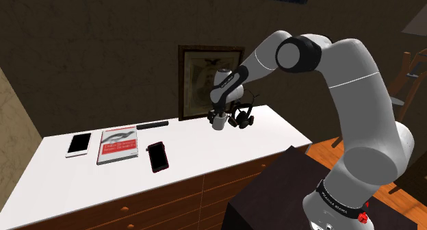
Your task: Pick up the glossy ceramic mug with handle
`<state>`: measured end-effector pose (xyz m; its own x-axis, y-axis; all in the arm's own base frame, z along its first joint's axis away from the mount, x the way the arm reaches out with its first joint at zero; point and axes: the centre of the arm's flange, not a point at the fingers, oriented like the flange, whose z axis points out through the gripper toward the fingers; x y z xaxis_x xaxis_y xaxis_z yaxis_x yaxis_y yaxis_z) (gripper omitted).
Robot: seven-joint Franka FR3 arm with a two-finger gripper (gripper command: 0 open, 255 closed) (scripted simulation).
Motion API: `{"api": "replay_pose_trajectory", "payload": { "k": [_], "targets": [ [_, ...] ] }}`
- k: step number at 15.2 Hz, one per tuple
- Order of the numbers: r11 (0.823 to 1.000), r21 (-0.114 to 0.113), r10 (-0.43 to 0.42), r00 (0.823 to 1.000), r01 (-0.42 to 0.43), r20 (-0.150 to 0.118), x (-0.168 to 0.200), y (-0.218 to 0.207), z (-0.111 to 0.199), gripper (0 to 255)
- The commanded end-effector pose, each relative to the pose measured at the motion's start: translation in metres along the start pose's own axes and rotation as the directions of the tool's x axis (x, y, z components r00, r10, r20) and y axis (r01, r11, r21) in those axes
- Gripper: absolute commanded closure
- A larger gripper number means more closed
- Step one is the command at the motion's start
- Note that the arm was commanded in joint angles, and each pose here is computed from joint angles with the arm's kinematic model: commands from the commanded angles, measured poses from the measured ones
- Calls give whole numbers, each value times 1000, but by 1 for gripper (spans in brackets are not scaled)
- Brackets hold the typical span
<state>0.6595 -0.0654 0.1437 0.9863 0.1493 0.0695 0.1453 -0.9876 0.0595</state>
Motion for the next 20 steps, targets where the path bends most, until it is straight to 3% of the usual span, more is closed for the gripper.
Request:
{"api": "replay_pose_trajectory", "payload": {
  "k": [1, 2, 11, 20],
  "targets": [
    [1000, 0, 0, 1000, 0, 0, 1, 0, 4, 0],
    [1000, 0, 0, 1000, 0, 0, 1, 0, 3, 255],
    [1000, 0, 0, 1000, 0, 0, 1, 0, 4, 255],
    [1000, 0, 0, 1000, 0, 0, 4, 3, -43, 255]
  ]
}}
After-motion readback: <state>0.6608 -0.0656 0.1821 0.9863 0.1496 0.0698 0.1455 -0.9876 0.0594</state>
